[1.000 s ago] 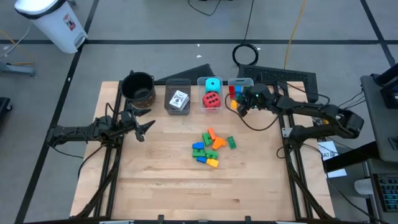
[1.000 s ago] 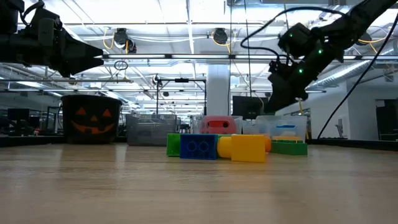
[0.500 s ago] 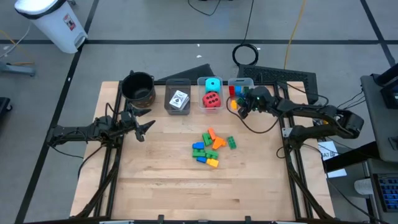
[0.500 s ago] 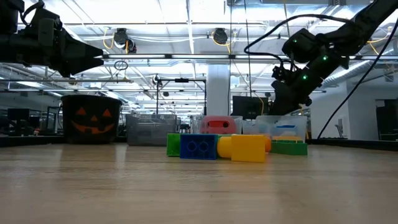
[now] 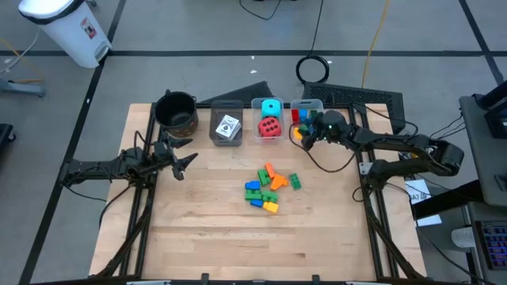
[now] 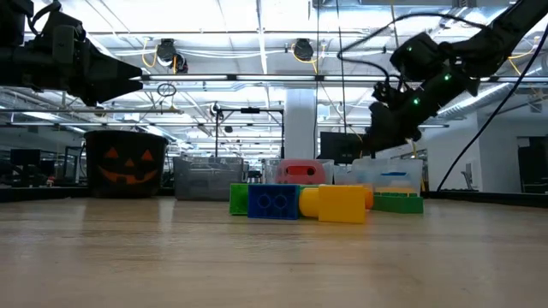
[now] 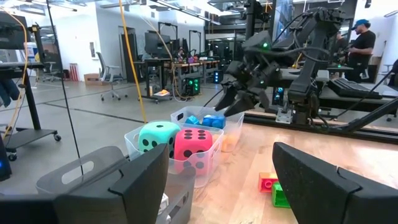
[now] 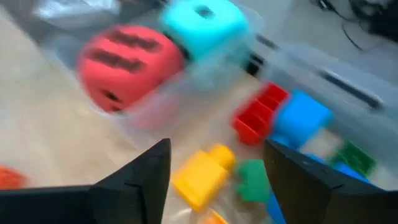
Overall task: Pick & Place Toys
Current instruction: Put the green block into the right transparent bin
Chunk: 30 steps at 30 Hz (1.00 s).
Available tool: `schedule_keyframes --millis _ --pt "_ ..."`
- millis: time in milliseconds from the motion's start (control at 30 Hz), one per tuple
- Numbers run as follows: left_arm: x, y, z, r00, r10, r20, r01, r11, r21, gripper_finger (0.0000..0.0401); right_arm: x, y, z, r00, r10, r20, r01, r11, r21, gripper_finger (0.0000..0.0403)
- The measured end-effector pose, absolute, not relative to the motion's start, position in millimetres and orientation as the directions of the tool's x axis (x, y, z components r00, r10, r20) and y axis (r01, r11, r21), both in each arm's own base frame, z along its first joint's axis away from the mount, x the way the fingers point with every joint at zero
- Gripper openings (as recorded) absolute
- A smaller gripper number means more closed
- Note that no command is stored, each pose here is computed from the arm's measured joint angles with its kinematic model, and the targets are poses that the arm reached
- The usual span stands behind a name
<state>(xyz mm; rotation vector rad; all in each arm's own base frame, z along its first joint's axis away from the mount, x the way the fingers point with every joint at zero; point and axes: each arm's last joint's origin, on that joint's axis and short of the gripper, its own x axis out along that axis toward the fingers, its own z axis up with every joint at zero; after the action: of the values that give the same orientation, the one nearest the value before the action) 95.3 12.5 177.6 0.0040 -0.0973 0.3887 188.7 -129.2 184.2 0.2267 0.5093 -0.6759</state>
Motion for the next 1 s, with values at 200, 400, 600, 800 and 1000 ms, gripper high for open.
schedule_keyframes --millis 200,400,600,800,1000 --pt "95.3 12.5 177.6 0.921 0.378 0.096 -0.379 0.925 -0.015 0.0292 215.1 -95.3 197.9 0.858 -0.344 -0.381 0.408 0.907 0.100 0.0243" --pt "95.4 12.5 177.5 0.921 0.378 0.095 -0.379 0.925 -0.015 0.0292 233.0 -35.8 197.8 0.924 -0.067 -0.378 0.110 0.989 0.094 0.0238" --pt "95.4 12.4 177.6 0.921 0.378 0.096 -0.378 0.926 -0.015 0.0292 233.1 6.6 169.9 0.811 0.091 -0.578 -0.024 0.992 0.123 0.0222" --pt "95.4 12.4 177.5 0.921 0.378 0.095 -0.378 0.926 -0.015 0.0292 228.0 20.9 144.3 0.675 0.063 -0.735 -0.004 0.997 0.081 0.0202" --pt "95.4 12.5 177.5 0.921 0.378 0.095 -0.378 0.926 -0.015 0.0292 222.9 21.2 139.2 0.614 0.055 -0.787 0.034 0.995 0.096 0.0190"
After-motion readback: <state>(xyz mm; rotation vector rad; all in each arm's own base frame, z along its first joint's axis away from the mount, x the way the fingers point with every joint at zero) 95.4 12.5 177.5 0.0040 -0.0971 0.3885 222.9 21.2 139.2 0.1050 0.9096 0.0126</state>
